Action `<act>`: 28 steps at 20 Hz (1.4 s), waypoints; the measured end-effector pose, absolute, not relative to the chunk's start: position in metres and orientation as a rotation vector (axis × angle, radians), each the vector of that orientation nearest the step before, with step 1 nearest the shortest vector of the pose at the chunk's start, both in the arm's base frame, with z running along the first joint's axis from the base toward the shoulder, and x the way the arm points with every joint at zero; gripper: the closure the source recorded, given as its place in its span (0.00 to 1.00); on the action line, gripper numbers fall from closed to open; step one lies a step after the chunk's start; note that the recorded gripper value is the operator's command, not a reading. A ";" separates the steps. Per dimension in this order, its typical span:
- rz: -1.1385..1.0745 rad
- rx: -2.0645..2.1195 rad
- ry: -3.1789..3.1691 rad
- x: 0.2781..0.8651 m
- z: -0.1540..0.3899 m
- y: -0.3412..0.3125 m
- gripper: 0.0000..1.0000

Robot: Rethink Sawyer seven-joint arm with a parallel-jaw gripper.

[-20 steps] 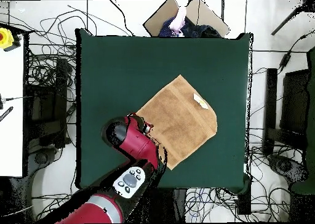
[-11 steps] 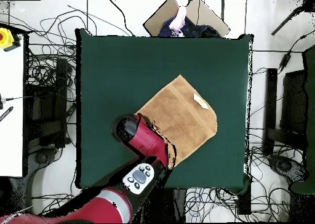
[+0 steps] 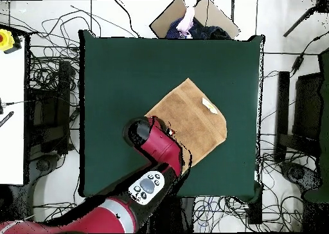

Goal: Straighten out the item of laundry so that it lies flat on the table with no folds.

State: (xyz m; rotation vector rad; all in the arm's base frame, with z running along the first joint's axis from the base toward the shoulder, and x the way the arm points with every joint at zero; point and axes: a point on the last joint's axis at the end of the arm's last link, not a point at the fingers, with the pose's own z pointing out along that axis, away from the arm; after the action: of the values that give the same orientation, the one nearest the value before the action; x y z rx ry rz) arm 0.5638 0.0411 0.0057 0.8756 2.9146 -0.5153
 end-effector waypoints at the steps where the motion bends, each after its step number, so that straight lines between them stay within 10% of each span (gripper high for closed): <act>1: -0.520 0.875 2.913 0.564 0.006 0.040 0.00; 28: -0.268 0.984 2.764 0.598 -0.009 0.012 0.00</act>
State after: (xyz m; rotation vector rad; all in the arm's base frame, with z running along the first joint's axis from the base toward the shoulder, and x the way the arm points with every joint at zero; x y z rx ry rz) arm 0.5983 0.0124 -0.0088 0.9837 2.7643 -0.2678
